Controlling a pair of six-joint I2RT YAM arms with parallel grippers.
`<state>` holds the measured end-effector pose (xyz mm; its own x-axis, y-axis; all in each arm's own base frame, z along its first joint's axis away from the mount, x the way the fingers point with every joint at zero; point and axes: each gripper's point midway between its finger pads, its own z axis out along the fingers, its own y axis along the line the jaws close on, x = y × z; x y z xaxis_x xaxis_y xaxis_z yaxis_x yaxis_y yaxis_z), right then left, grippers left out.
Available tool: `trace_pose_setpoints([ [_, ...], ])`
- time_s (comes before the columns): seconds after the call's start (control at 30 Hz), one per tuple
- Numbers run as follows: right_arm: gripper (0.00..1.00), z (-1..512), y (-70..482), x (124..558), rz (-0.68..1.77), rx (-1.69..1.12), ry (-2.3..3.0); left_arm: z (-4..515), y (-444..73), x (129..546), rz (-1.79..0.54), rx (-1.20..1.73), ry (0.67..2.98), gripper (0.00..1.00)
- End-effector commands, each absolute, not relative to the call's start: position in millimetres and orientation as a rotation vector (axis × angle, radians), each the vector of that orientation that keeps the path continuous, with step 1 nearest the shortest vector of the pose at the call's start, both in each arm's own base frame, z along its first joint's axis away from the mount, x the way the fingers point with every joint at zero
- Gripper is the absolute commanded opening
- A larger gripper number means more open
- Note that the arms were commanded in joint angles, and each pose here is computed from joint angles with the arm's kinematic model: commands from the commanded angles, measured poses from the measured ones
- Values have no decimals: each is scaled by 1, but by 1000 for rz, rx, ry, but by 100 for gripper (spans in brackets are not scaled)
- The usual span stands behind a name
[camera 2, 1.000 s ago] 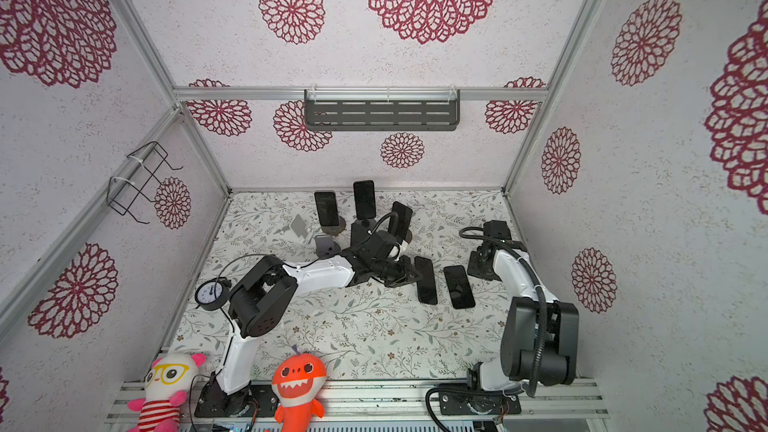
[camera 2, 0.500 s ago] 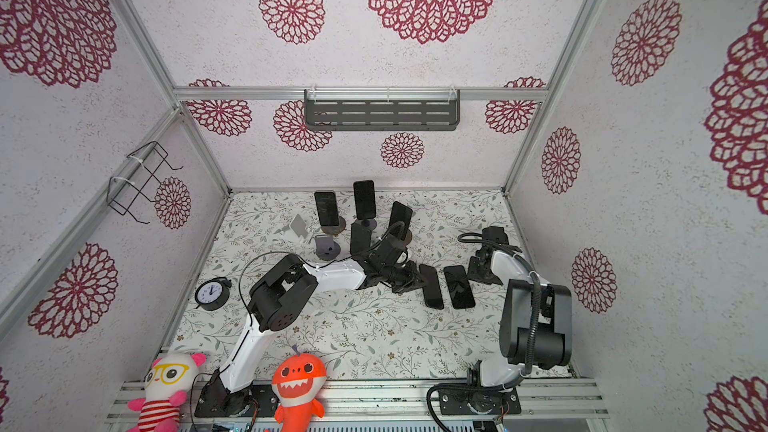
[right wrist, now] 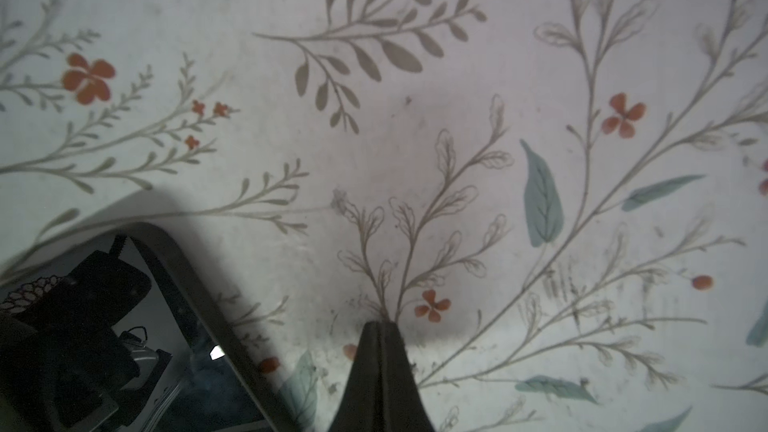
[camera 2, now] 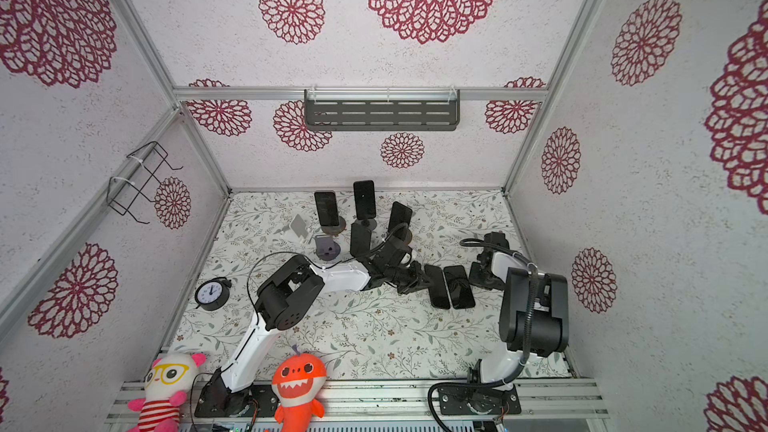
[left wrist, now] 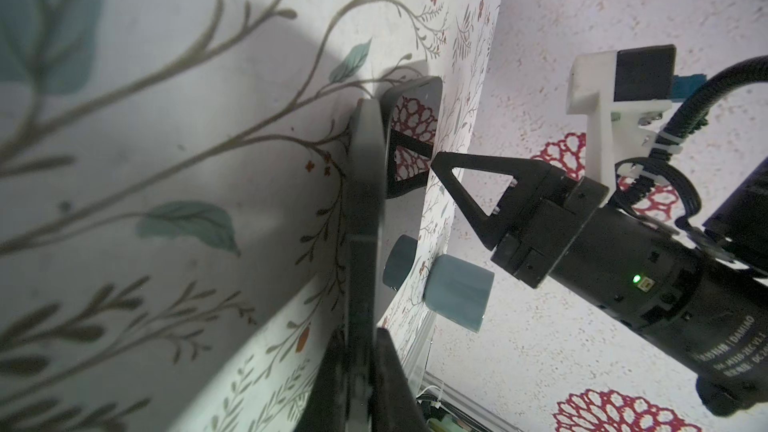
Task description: Remove the phone from the phone stand
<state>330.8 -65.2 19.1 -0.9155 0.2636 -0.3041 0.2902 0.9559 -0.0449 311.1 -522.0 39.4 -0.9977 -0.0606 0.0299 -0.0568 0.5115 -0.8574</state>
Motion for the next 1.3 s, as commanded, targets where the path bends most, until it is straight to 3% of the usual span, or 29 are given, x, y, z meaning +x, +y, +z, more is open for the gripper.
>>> trace_pose_setpoints([
  [0.0, 0, 12, -61, 325, -102, 393, 2845, 27, -526, 307, -1541, -143, 2761, 8],
  [0.2, 0, 6, -56, 323, -62, 383, 2868, 23, -527, 306, -1547, -154, 2774, 29],
  [0.53, 0, 1, -45, 317, -4, 375, 2878, 21, -514, 304, -1402, -101, 2835, 48],
  [0.77, 0, 6, -43, 314, -2, 375, 2863, 27, -511, 302, -1393, -67, 2831, 68],
  [1.03, 0, 25, -42, 321, 17, 374, 2819, 50, -502, 306, -1310, 36, 2790, 77],
  [1.27, 0, 83, -32, 329, 95, 322, 2705, 104, -494, 314, -1283, 221, 2638, 77],
])
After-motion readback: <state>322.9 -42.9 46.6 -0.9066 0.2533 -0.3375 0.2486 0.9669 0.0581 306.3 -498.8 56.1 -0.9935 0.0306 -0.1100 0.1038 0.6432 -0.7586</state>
